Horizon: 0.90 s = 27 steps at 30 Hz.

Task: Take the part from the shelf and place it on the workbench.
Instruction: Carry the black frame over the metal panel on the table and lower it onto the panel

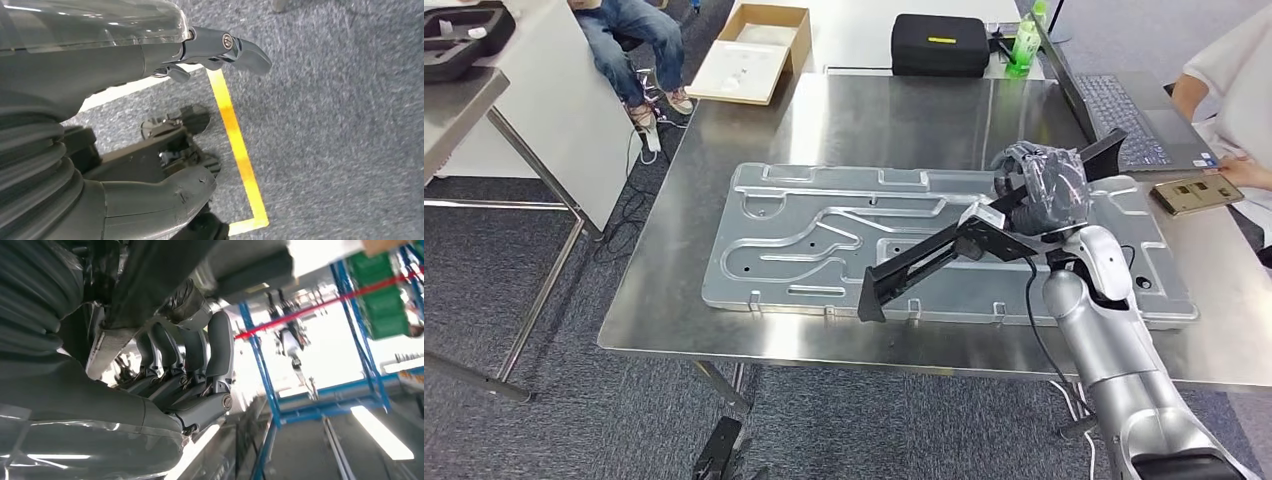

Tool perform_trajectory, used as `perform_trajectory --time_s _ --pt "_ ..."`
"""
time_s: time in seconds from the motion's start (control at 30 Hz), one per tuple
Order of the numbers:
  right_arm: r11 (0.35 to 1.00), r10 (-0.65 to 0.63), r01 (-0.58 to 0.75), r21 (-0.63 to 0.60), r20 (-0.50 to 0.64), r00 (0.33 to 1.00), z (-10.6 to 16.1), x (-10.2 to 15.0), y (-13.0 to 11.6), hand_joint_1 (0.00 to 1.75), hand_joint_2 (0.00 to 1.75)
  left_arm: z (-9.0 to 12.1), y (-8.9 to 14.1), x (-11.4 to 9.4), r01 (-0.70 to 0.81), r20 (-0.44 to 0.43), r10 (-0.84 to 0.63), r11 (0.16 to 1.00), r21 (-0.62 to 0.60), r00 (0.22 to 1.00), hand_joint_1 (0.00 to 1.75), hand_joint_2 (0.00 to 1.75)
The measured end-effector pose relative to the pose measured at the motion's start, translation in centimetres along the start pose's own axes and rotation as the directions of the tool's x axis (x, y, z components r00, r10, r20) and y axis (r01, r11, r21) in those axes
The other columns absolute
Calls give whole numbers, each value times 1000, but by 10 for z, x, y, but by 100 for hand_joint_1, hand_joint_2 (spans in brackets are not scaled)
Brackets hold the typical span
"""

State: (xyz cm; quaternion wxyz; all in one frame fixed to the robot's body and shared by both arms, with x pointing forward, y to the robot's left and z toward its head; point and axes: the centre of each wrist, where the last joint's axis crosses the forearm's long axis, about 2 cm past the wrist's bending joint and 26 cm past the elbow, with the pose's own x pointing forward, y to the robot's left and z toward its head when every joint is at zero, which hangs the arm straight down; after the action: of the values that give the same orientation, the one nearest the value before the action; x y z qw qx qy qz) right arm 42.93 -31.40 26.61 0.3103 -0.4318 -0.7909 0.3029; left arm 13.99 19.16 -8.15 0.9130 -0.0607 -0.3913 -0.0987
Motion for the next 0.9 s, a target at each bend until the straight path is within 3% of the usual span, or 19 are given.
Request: perform_trajectory --time_s 0.17,0.3,0.57,0.7,0.9 --pt "999 25 -25 31 -21 999 -15 -5 -4 175 175 1 0 -1 -7 -4 7 1000 -9 1000 0 175" --pt "985 48 -35 168 -74 996 -36 -17 -11 175 175 2 -1 -4 -18 -11 18 1000 -24 1000 0 175" --pt "954 149 -126 271 -65 987 -107 -31 -62 175 175 3 1 -6 -30 -9 30 999 -37 1000 0 175" --pt "946 180 -157 282 -56 982 -117 -33 -72 0 175 2 2 -4 -29 -3 29 999 -41 1000 0 175" --pt "935 197 -174 309 -44 979 -114 -34 -65 0 175 2 0 -4 -16 -6 16 999 -43 1000 0 175"
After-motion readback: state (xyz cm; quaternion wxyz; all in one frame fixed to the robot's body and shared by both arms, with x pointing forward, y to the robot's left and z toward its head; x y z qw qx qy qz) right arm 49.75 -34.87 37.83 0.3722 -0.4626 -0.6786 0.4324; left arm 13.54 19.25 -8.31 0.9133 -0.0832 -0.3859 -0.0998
